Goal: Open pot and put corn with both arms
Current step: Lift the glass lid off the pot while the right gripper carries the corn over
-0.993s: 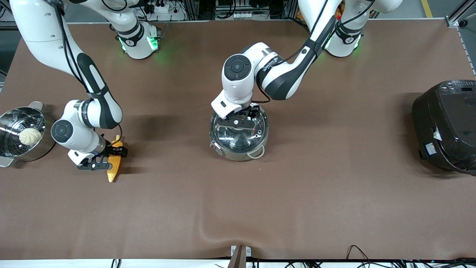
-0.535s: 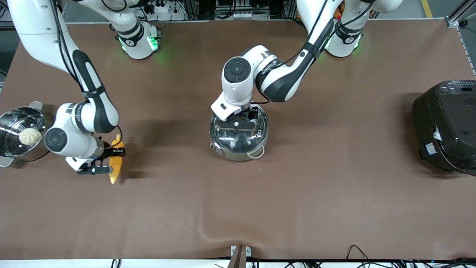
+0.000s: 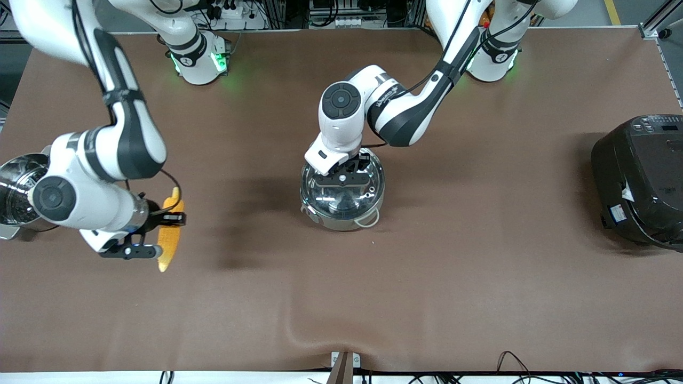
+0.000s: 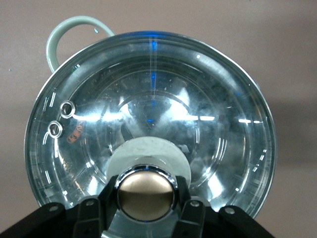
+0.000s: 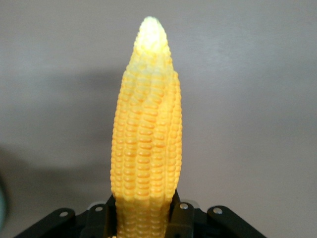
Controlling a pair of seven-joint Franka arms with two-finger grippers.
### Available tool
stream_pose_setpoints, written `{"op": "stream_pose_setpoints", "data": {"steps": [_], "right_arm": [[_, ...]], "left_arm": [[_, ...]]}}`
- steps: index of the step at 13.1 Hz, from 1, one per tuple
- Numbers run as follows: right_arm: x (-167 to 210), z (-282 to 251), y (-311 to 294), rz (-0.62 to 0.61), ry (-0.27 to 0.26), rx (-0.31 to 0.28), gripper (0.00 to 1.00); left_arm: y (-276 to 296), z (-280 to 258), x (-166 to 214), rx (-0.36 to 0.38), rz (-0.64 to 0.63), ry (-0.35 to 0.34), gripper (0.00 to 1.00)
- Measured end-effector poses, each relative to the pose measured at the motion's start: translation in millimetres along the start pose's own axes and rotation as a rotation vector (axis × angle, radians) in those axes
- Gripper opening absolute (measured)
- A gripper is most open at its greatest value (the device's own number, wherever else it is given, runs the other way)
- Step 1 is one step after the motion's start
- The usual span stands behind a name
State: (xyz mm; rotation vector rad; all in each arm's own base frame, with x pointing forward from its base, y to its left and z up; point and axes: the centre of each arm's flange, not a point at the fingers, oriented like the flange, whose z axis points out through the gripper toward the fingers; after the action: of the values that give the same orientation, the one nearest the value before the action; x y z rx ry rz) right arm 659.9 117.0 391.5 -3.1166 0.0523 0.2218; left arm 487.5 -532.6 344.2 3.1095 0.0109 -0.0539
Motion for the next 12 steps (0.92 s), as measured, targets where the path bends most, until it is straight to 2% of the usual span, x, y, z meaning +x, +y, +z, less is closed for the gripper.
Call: {"op": "stream_pose_setpoints", "data": {"steps": [4, 7, 9, 12], "right_arm": [[-33, -49, -91, 0.069, -0.003, -0.017, 0.37], [-49, -54, -130, 0.117, -0.004, -0.006, 0.37], [-58, -55, -152, 0.151, -0.007, 0.006, 0.37], [-69, -61, -174, 0.165, 0.000, 0.021, 0.37]], "left_arm": [[2, -39, 0, -0.038, -0.023, 0.035, 0.50], [-10, -82, 1, -0.050, -0.075, 0.059, 0.50], [-28, -99, 15, -0.052, -0.136, 0.084, 0.50], [-84, -118, 60, -0.044, -0.250, 0.113, 0.50]]}}
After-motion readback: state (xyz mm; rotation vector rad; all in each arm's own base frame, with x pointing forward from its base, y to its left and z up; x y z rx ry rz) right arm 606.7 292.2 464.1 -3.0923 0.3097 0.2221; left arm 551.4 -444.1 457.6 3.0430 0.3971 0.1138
